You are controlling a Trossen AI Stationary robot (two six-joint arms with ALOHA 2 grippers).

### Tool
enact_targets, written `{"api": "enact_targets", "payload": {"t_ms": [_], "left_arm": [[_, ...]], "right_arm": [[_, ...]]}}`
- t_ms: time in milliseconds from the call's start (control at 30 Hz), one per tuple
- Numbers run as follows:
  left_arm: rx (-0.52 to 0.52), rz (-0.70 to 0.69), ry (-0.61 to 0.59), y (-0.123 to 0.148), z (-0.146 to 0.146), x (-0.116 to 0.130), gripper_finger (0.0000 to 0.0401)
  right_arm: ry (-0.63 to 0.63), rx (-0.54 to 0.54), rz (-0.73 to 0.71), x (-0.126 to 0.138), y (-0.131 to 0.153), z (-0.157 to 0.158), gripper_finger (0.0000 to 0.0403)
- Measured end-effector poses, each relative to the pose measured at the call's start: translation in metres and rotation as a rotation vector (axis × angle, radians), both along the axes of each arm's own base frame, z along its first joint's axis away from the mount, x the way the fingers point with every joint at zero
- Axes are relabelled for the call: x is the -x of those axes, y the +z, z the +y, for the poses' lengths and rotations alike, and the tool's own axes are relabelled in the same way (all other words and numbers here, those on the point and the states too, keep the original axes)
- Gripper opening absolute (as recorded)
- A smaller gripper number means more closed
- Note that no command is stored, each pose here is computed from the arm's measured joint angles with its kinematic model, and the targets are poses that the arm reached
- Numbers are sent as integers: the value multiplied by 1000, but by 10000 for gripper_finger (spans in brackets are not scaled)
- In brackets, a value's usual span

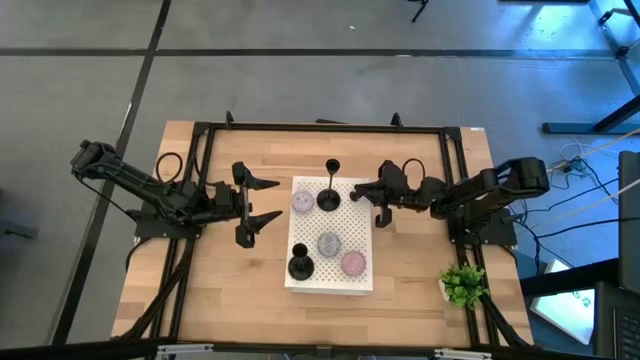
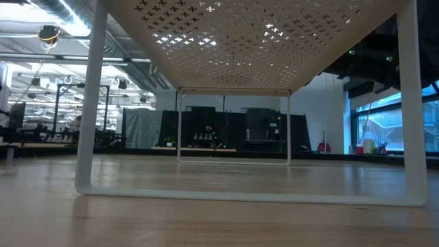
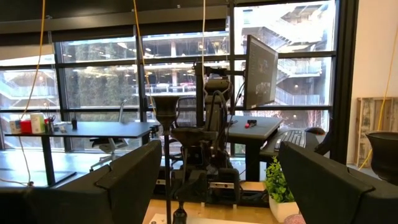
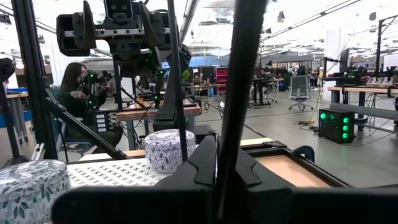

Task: Pick & Place candle stick holders
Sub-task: Put the candle holder on the shelf

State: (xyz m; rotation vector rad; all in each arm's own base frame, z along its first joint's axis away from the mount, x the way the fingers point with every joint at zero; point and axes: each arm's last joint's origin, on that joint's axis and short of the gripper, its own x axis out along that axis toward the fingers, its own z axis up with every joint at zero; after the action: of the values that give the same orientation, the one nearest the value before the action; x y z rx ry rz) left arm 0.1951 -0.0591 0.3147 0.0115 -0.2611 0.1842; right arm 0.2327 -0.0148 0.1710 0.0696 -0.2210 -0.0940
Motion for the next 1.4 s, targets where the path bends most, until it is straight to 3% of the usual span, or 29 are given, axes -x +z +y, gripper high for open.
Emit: {"api": "enact_targets", "payload": {"t_ms": [233,500,800,1400], "left_arm": [[-7,1,2,0,0,0,322],[-8,3,2,0,0,0,322],[-8,2,2,0,0,0,322],[-9,3,0,0,0,0,322]], "right_arm": [[24,2,45,0,6,1,6],[58,49,197,-12,25,12,6],[-11,97,310,-21,35,25,5],[-76,36,410,-15,49,25,5]]}}
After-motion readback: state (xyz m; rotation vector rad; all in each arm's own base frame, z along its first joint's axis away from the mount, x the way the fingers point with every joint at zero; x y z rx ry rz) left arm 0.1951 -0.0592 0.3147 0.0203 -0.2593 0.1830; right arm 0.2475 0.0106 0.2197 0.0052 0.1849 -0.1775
